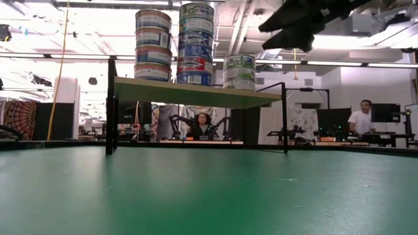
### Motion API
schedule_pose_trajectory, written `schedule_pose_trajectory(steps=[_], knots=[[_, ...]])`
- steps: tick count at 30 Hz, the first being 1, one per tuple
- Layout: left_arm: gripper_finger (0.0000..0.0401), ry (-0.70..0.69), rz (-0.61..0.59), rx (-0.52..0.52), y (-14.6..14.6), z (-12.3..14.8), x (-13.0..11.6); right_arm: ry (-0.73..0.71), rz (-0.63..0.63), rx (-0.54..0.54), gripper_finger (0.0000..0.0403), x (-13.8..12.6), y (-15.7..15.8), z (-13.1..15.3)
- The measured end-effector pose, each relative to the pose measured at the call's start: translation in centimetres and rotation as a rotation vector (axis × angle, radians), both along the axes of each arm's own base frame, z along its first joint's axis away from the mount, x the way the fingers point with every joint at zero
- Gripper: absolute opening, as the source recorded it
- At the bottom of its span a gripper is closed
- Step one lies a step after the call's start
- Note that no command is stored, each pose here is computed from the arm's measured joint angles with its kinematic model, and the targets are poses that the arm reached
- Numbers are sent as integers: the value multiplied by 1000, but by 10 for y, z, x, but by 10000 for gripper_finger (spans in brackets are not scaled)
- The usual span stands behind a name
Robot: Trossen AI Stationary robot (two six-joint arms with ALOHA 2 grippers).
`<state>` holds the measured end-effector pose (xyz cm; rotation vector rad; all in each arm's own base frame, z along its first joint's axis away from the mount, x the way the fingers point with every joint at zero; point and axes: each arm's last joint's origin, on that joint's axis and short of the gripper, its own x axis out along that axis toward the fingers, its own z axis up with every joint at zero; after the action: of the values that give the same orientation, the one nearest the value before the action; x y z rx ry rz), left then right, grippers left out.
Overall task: Stack canned seafood by type on shelf
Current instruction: Stack the blue pink tuna can on top of the blue pink tuna can on the shelf
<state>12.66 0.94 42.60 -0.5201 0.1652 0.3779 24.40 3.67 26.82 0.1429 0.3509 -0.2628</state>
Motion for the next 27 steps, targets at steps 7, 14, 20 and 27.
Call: schedule_pose_trajectory(steps=[7, 14, 20, 27], knots=[[186, -33, -16, -44, 22, 2, 9, -73, 11, 4, 292, -3, -6, 3], [186, -35, -48, -68, 42, 0, 20, -100, 39, -14, 292, -2, -5, 6], [186, 17, -38, -61, 43, -5, 19, -94, 39, -24, 292, -2, -6, 5], [196, 28, -32, -84, 43, -6, 19, -94, 39, -24, 292, -2, -6, 5]])
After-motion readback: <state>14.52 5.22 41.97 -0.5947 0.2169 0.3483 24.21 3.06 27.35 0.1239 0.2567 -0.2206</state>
